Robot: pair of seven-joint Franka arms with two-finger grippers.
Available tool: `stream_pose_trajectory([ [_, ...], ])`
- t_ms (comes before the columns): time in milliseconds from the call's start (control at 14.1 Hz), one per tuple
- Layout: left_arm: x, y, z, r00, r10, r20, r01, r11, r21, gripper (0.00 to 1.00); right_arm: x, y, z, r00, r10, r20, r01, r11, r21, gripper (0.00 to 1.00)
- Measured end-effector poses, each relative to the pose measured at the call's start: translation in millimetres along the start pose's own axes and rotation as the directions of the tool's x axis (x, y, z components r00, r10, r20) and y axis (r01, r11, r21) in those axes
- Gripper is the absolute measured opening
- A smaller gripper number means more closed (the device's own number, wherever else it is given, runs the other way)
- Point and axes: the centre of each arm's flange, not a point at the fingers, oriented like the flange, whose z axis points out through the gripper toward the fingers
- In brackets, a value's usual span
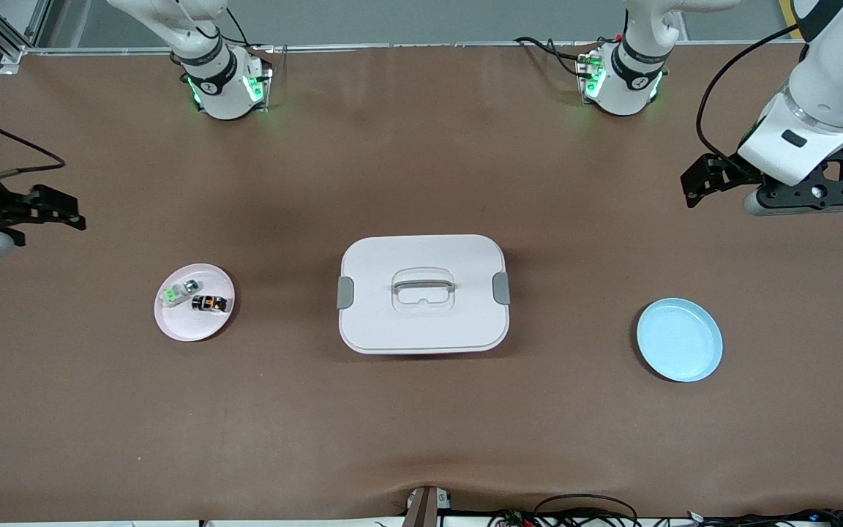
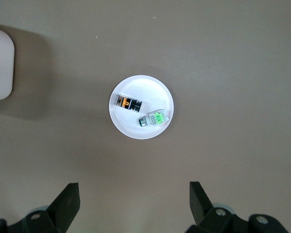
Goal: Transfer orange switch to right arm and place
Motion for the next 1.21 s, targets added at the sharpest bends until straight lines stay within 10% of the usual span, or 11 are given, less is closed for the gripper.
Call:
stream_pose_trajectory([
  [712, 0, -4, 5, 1.0, -0.008, 0.011, 0.008, 1.0, 0.0, 1.0, 2, -11, -12, 0.952, 0.306, -0.019, -0.306, 0.952, -0.029, 1.0],
  [1210, 2, -11, 7, 0.999, -0.026, 0.019, 0.027, 0.999, -0.02, 1.0, -3, -20, -25, 0.974, 0.222, -0.034, -0.223, 0.974, -0.035, 1.0],
])
